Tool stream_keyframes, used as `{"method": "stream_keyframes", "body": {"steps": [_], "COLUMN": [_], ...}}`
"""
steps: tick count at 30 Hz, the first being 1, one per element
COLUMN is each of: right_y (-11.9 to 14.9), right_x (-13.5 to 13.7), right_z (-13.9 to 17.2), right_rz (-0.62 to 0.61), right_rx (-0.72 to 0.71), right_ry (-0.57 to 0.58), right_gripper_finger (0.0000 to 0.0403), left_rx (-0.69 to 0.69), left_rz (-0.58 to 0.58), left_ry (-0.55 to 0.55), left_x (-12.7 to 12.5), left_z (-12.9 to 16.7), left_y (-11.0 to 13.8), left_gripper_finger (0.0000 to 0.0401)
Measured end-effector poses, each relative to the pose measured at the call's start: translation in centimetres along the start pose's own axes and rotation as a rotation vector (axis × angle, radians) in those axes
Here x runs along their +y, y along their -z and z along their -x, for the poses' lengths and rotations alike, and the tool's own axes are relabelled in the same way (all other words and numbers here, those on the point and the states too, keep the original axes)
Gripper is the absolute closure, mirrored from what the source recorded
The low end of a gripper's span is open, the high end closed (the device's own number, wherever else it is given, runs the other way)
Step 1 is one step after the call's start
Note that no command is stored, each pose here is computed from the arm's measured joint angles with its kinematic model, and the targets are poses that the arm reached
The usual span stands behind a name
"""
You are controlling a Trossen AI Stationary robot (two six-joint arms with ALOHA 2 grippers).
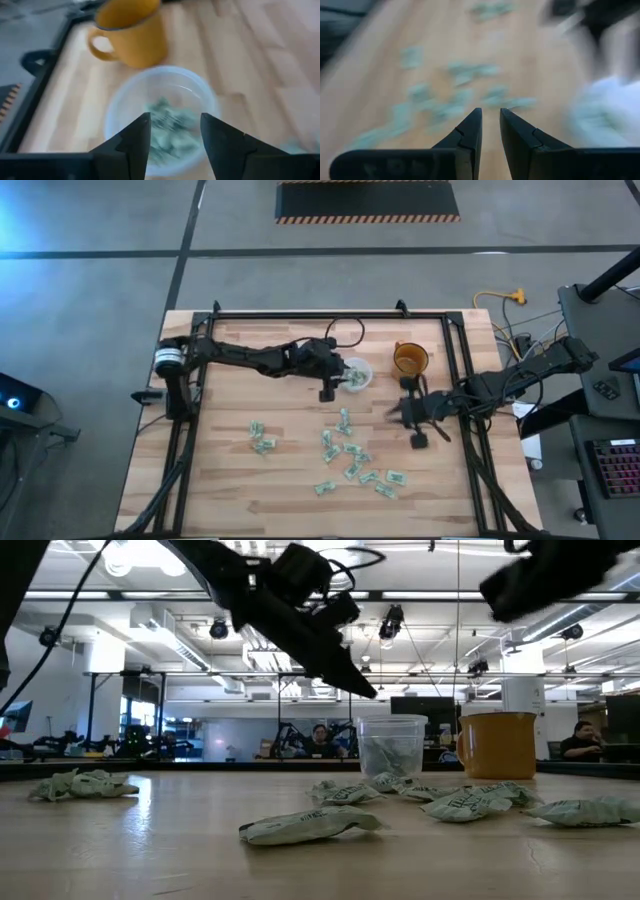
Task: Pick and place Stevia / Truvia into bins
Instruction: Put the green stevia packet into the transparent bin
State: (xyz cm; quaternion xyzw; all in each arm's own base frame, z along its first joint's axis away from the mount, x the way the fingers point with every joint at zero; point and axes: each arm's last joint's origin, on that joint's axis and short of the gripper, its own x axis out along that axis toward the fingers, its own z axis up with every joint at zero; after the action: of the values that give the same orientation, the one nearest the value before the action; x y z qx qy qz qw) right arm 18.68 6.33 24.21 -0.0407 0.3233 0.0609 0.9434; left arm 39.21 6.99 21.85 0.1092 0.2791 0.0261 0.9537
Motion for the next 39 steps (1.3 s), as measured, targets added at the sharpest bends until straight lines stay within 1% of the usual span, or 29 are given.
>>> {"method": "stream_keyframes", "body": {"steps": [2, 4, 9, 11, 13, 15, 18, 22, 26, 32, 36, 39], "right_y": [1.1, 2.5, 5.8, 6.8, 7.4, 7.7, 8.6, 9.9, 10.1, 9.7, 9.2, 8.7], "right_x": [0.6, 1.3, 3.1, 3.8, 4.5, 5.1, 5.8, 6.6, 7.4, 9.2, 10.5, 11.4], "right_z": [-0.4, -0.8, -1.5, -1.6, -1.6, -1.6, -1.8, -2.3, -3.0, -4.5, -6.0, -7.0], "right_rz": [-0.054, -0.098, -0.162, -0.194, -0.225, -0.229, -0.207, -0.167, -0.159, -0.119, -0.091, -0.061], "right_rx": [0.051, 0.098, 0.18, 0.204, 0.183, 0.138, 0.088, 0.095, 0.072, 0.134, 0.19, 0.26], "right_ry": [-0.138, -0.207, -0.271, -0.295, -0.328, -0.35, -0.351, -0.326, -0.344, -0.336, -0.313, -0.273], "right_gripper_finger": [0.0344, 0.0344, 0.0344, 0.0344, 0.0344, 0.0344, 0.0344, 0.0344, 0.0344, 0.0344, 0.0344, 0.0344], "left_rx": [0.048, 0.109, 0.207, 0.206, 0.23, 0.21, 0.203, 0.202, 0.212, 0.278, 0.306, 0.326], "left_rz": [-0.005, -0.007, 0.007, 0.006, -0.01, -0.028, -0.049, -0.065, -0.058, -0.045, -0.028, -0.036], "left_ry": [0.042, 0.083, 0.163, 0.184, 0.211, 0.227, 0.251, 0.268, 0.283, 0.313, 0.327, 0.337], "left_x": [-0.7, -1.5, -4.0, -4.9, -6.0, -6.8, -7.9, -8.7, -9.4, -10.6, -11.6, -12.2], "left_z": [1.1, 2.4, 4.9, 5.4, 5.9, 6.1, 6.2, 6.4, 6.5, 6.9, 7.0, 7.0], "left_y": [-0.1, -0.1, -0.3, -0.6, -0.5, -0.8, -1.0, -1.2, -1.2, -0.6, 0.2, 0.9], "left_gripper_finger": [0.0242, 0.0242, 0.0241, 0.0241, 0.0241, 0.0241, 0.0241, 0.0241, 0.0241, 0.0241, 0.0241, 0.0241]}}
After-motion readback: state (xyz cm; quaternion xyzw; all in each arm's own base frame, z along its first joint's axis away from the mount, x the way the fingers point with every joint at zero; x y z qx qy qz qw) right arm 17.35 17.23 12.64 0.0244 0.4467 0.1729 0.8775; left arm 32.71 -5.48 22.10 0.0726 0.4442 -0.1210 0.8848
